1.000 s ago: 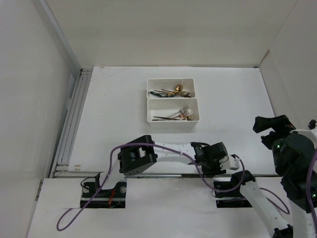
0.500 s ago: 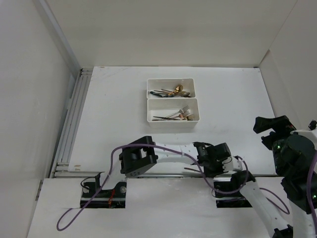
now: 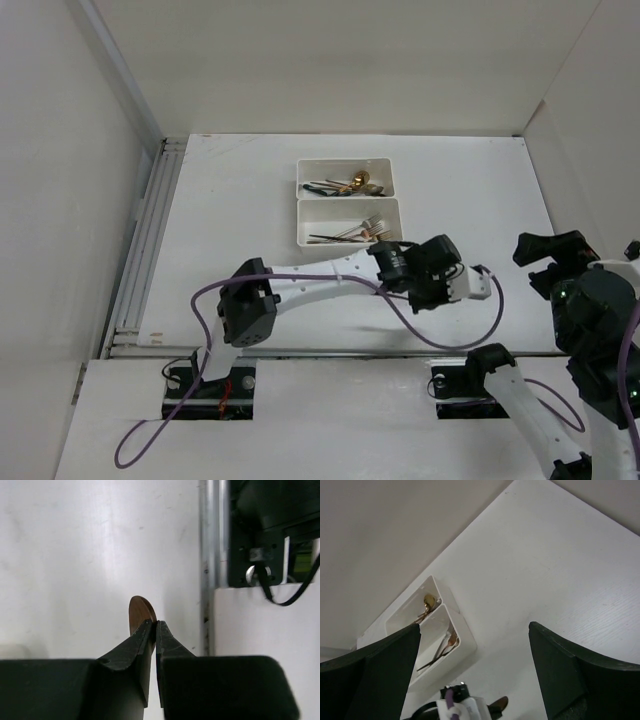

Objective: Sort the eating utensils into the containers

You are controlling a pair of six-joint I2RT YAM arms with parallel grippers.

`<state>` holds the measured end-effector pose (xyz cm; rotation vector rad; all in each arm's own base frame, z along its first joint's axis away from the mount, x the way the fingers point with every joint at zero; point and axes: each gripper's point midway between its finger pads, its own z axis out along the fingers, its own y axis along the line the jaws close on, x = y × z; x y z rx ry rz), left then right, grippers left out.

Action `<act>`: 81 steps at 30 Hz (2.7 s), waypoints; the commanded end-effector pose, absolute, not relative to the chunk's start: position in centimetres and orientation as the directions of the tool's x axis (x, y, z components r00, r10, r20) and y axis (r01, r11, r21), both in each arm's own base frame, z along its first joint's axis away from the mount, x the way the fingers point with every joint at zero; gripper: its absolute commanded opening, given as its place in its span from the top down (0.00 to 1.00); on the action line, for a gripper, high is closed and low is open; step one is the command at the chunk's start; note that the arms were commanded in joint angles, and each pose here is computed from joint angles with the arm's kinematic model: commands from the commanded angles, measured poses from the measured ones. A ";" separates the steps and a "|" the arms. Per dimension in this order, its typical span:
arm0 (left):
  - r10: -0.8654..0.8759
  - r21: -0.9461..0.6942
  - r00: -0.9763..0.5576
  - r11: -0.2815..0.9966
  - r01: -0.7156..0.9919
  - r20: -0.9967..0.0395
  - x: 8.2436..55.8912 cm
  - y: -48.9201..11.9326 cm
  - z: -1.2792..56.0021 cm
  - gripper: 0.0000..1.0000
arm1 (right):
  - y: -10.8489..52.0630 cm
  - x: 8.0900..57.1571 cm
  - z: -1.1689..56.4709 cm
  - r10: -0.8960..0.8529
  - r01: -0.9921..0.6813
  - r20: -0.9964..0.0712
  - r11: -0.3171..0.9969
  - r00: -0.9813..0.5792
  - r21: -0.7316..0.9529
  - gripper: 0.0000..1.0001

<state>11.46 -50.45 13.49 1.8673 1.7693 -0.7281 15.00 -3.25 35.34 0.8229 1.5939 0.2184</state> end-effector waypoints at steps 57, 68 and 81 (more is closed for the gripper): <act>0.080 0.153 -0.194 0.904 -0.399 -0.978 53.5 -2.7 41.2 0.00 | -2.0 39.5 35.8 0.365 0.469 -0.927 0.836 -0.087 0.286 0.01; -0.141 0.092 -0.470 0.893 -0.440 -0.871 46.7 6.8 30.6 0.00 | -3.7 39.5 38.4 0.367 0.517 -0.927 0.779 0.081 0.354 0.01; -0.154 0.055 -0.494 0.922 -0.384 -0.856 45.4 7.1 29.9 0.00 | -3.7 39.0 38.9 0.370 0.508 -0.921 0.773 0.125 0.380 0.01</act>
